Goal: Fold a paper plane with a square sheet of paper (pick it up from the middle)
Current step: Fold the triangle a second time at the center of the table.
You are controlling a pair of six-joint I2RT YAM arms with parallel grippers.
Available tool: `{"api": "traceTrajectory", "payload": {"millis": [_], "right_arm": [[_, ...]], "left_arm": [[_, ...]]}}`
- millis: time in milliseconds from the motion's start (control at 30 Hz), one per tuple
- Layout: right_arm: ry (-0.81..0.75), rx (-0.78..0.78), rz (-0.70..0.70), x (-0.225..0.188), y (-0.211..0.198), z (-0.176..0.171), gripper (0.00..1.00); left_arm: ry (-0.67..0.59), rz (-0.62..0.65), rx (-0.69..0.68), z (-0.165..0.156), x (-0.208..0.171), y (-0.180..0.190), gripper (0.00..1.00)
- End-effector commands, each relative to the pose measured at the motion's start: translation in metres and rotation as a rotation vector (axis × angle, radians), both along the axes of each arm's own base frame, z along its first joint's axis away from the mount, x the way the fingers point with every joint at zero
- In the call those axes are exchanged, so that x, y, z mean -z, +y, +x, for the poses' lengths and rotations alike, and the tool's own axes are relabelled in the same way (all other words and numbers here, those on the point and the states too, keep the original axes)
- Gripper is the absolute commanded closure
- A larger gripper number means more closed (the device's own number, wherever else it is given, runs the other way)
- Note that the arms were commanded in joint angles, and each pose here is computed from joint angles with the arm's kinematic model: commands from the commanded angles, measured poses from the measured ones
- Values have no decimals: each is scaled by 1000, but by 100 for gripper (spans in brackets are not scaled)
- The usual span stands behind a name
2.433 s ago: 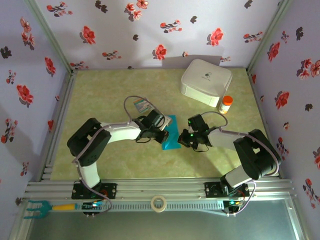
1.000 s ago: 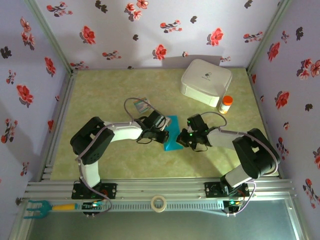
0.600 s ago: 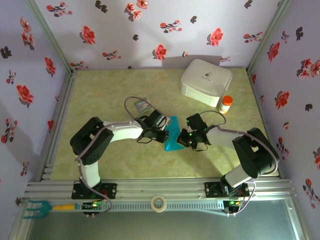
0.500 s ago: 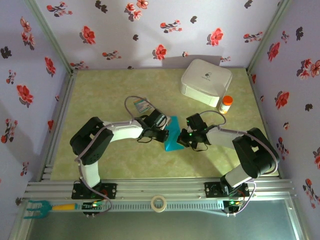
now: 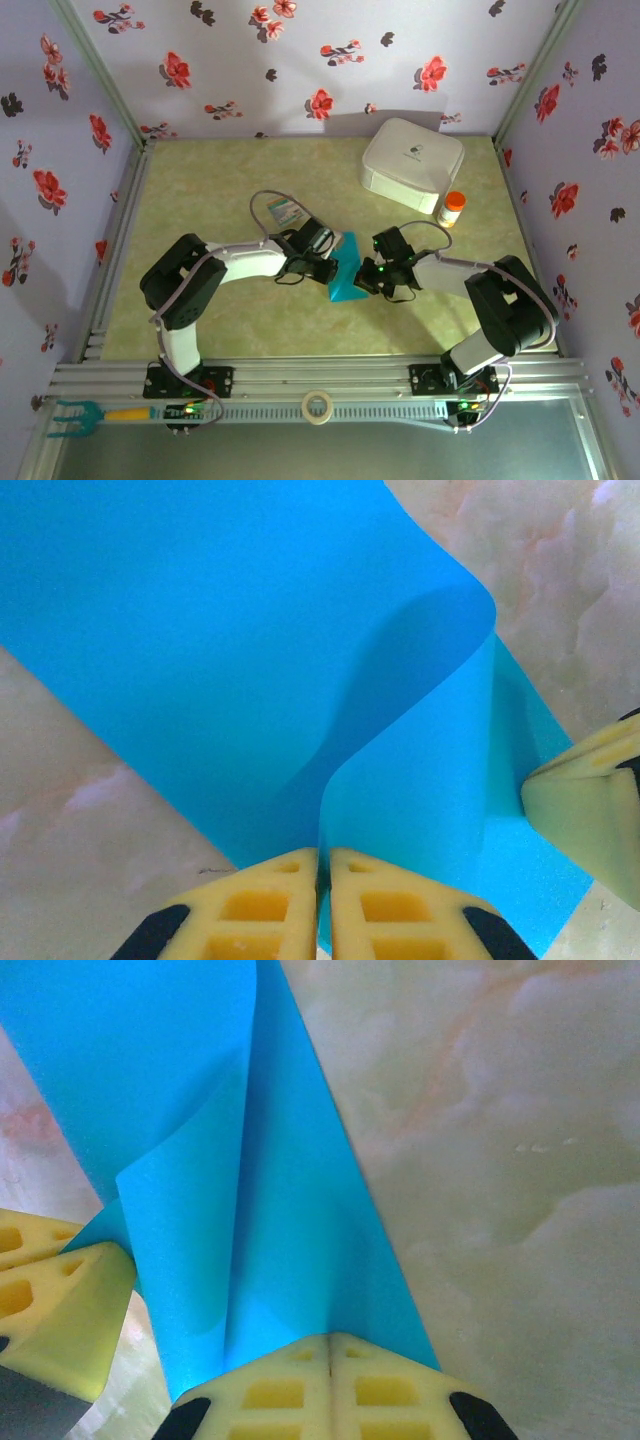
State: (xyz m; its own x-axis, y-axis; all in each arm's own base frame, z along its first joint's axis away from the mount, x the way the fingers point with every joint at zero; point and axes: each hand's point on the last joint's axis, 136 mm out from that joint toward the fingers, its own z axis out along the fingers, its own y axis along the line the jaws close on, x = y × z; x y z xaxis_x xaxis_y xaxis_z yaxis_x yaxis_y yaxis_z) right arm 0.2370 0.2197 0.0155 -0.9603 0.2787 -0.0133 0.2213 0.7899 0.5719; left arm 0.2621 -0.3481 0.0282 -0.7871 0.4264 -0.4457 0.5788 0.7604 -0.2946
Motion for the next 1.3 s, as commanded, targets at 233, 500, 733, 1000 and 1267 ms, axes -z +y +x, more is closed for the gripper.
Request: {"api": "traceTrajectory", "payload": {"millis": [233, 500, 733, 1000, 1267], "right_arm": [[46, 3, -95, 16, -16, -13, 97], [44, 3, -96, 16, -16, -13, 97], [43, 3, -97, 16, -16, -12, 97], [46, 4, -98, 17, -17, -13, 97], [46, 5, -97, 17, -17, -13, 97]], "left_arm": [[-10, 34, 13, 5, 5, 2, 89], [-3, 45, 7, 5, 9, 4, 89], [-5, 49, 9, 5, 9, 5, 89], [-5, 50, 10, 6, 9, 5, 90], [-26, 27, 9, 8, 0, 3, 91]]}}
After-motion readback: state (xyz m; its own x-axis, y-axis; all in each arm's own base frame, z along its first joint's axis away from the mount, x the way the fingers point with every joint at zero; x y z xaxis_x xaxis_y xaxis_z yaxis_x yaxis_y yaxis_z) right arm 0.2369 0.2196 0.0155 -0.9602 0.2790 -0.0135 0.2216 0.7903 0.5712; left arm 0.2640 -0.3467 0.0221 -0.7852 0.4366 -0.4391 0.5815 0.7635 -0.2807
